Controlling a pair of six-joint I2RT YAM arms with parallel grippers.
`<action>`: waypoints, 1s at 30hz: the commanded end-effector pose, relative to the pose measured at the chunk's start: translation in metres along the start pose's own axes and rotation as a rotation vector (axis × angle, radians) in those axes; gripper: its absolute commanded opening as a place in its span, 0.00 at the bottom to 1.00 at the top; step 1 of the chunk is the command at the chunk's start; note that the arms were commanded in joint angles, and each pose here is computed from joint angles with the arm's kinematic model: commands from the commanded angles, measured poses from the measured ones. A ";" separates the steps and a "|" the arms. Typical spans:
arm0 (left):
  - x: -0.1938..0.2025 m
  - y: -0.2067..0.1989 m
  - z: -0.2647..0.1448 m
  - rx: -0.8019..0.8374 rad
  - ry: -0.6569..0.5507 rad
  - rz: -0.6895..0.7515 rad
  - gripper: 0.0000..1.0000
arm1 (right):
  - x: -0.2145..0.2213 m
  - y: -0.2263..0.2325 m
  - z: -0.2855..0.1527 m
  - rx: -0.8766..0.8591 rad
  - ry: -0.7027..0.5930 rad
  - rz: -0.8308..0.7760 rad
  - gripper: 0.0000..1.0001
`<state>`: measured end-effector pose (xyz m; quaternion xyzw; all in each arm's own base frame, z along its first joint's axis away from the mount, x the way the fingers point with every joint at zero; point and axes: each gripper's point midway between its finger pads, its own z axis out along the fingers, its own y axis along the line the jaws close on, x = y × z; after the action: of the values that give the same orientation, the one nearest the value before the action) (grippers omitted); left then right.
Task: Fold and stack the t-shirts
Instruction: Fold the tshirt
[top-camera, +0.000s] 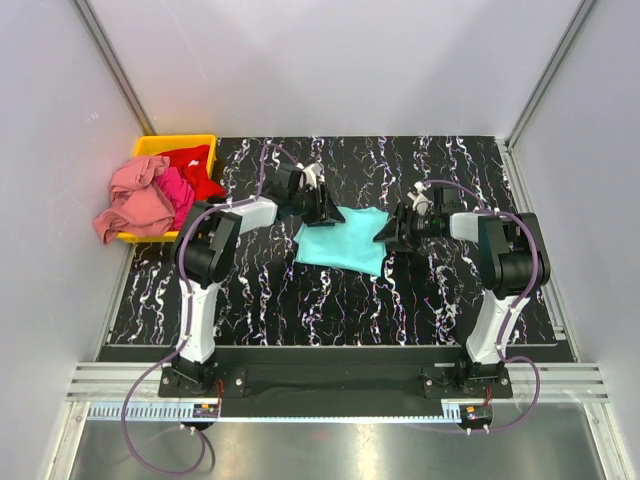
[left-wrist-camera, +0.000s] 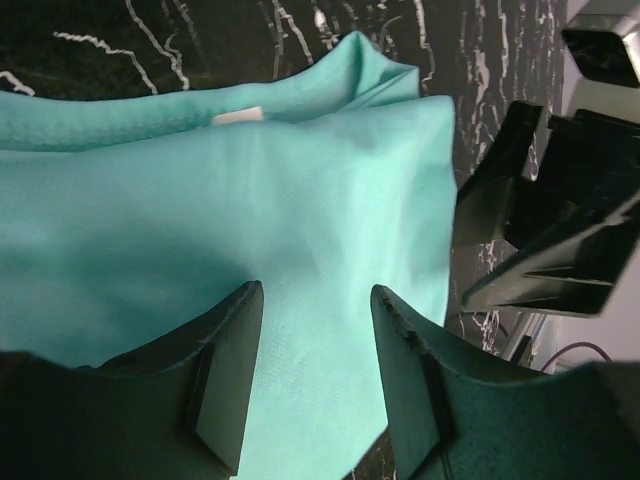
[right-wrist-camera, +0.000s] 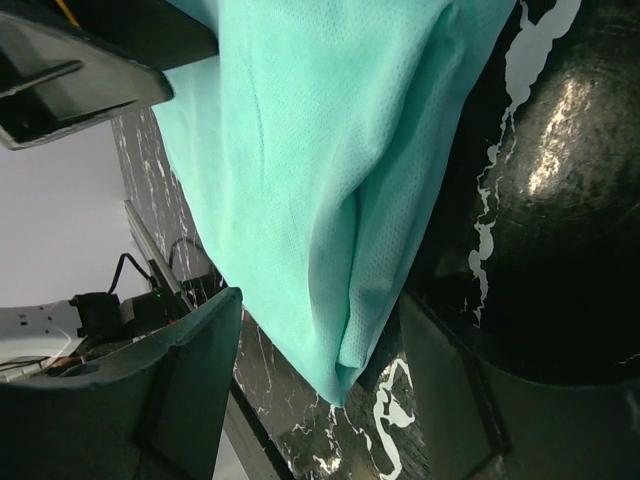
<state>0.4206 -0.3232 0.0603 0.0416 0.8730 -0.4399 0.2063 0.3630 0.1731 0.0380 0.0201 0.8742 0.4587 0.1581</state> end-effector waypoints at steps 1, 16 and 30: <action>-0.032 -0.028 0.001 0.092 -0.077 0.056 0.52 | -0.003 0.008 0.002 -0.045 -0.010 -0.017 0.71; -0.028 -0.015 0.009 0.072 -0.073 0.039 0.51 | 0.004 0.028 0.004 -0.181 -0.013 -0.029 0.71; -0.025 -0.005 0.011 0.040 -0.086 0.009 0.50 | 0.033 0.022 0.011 -0.192 0.066 0.088 0.57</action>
<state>0.4344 -0.3298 0.0593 0.0294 0.8658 -0.4498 0.2173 0.3369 0.1914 0.0350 0.0357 0.8450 0.5204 0.1176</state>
